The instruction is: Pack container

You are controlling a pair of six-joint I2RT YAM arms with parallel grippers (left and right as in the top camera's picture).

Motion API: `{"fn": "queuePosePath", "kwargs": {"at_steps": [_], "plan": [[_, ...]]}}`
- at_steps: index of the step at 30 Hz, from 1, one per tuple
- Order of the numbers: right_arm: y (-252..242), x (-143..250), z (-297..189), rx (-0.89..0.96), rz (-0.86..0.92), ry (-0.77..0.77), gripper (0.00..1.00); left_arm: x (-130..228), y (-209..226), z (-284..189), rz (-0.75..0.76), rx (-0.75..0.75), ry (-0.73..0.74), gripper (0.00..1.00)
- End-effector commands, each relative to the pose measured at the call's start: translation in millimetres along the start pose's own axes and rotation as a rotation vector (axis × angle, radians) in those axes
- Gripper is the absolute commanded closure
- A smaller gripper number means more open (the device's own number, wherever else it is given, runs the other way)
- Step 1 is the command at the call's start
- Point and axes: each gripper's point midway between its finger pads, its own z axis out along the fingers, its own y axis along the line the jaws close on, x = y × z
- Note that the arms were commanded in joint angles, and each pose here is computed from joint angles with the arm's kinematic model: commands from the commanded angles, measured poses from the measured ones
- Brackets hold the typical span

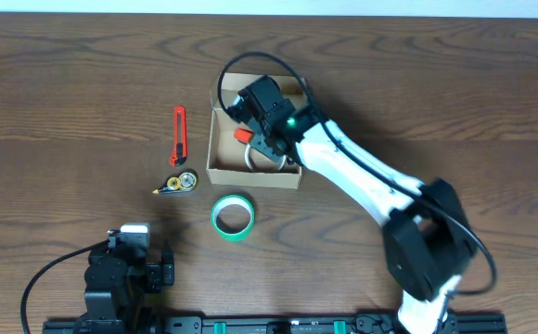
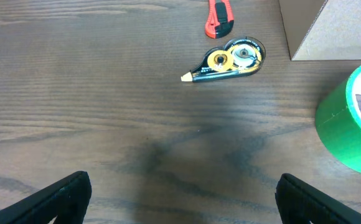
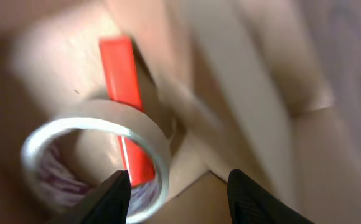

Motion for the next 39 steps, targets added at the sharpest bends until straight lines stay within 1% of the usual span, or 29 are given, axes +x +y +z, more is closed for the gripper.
{"fn": "queuePosePath", "kwargs": {"at_steps": [1, 3, 5, 6, 7, 10, 11, 14, 16, 18, 25, 30, 35, 39], "plan": [[-8, -34, -59, 0.028, 0.088, -0.147, 0.48, 13, 0, 2, 0.016, -0.006, 0.047, 0.05], [-9, -42, -82, 0.032, 0.134, -0.199, 0.43, 13, 0, 2, 0.016, -0.006, 0.047, 0.05], [-10, -45, -102, 0.03, 0.191, -0.234, 0.34, 13, 0, 2, 0.016, -0.006, 0.047, 0.05], [-12, -44, -112, 0.028, 0.247, -0.242, 0.19, 13, 0, 2, 0.016, -0.006, 0.047, 0.05], [-13, -38, -122, 0.02, 0.32, -0.237, 0.01, 13, 0, 2, 0.016, -0.006, 0.047, 0.05], [-14, -10, -145, -0.005, 0.523, -0.171, 0.01, 13, 0, 2, 0.016, -0.006, 0.047, 0.04], [-13, 0, -151, -0.008, 0.56, -0.146, 0.01, 13, 0, 2, 0.016, -0.006, 0.047, 0.05], [-8, 27, -172, -0.012, 0.585, -0.092, 0.01, 13, 0, 2, 0.016, -0.006, 0.047, 0.05], [-6, 45, -184, 0.001, 0.576, -0.088, 0.01, 13, 0, 2, 0.016, -0.006, 0.047, 0.05], [-2, 61, -191, 0.009, 0.575, -0.096, 0.01, 13, 0, 2, 0.016, -0.006, 0.047, 0.04], [19, 134, -198, 0.003, 0.698, -0.167, 0.01, 13, 0, 2, 0.016, -0.006, 0.047, 0.05], [34, 178, -202, -0.012, 0.701, -0.243, 0.01, 13, 0, 2, 0.016, -0.006, 0.047, 0.05], [45, 204, -200, -0.041, 0.737, -0.293, 0.01, 13, 0, 2, 0.016, -0.006, 0.047, 0.04], [46, 209, -200, -0.041, 0.74, -0.312, 0.01, 13, 0, 2, 0.016, -0.006, 0.047, 0.05]]}}
